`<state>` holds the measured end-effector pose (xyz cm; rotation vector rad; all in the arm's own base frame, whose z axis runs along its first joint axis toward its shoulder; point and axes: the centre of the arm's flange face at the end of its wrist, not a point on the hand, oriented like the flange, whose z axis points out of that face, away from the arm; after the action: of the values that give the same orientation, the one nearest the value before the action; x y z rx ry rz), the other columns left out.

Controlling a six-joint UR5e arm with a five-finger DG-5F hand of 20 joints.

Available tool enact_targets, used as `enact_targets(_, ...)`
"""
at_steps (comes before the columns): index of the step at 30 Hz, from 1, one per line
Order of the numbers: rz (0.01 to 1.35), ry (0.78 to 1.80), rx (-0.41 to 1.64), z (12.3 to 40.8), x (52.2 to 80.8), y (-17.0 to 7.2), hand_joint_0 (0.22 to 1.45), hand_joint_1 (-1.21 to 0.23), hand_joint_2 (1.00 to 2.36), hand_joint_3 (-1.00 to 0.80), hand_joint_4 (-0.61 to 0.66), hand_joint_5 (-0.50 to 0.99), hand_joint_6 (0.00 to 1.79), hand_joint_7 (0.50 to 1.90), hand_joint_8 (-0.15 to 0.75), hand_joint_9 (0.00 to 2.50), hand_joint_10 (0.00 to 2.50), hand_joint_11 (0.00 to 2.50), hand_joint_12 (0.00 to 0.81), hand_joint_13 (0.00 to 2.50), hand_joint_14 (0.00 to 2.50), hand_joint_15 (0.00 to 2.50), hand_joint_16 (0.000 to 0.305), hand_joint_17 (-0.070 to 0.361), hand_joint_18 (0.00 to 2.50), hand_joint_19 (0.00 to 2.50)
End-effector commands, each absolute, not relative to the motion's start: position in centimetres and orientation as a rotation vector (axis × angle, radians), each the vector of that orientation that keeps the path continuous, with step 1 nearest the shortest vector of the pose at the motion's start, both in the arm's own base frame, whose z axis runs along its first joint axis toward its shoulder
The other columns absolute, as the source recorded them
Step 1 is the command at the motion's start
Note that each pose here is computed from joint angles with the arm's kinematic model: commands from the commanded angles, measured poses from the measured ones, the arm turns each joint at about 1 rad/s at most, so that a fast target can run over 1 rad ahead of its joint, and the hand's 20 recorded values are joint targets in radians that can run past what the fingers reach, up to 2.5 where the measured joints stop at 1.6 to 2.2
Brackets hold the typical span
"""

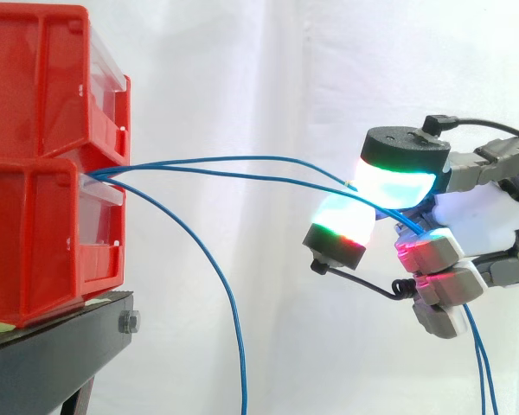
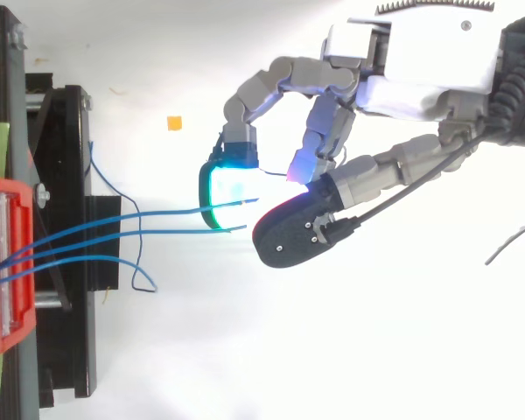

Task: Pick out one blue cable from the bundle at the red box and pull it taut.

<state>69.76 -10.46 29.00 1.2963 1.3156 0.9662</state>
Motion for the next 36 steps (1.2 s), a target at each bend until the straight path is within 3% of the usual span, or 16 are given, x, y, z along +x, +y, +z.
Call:
enact_targets(1,0.967,1.315,1.296,29.01,69.77,-10.44,0.57,-0.6,1.0,-0.2,0.02,-0.08,0.91,1.0,0.366,1.3,0.02,0.76,0.471,1.31,0.02,0.8,0.06,0.136,1.01,0.72)
enact_targets(7,0.967,1.309,1.294,29.04,69.82,-10.47,0.56,-0.56,1.01,-0.23,0.05,-0.09,0.91,0.98,0.36,1.29,0.02,0.77,0.471,1.29,0.02,0.82,0.06,0.135,0.99,0.74)
enact_targets(36,0.967,1.303,1.3,29.04,69.75,-10.88,0.52,-0.61,1.01,-0.37,0.07,-0.1,0.89,1.01,0.315,1.26,0.02,0.82,0.416,1.25,0.02,0.86,0.05,0.112,0.93,0.8)
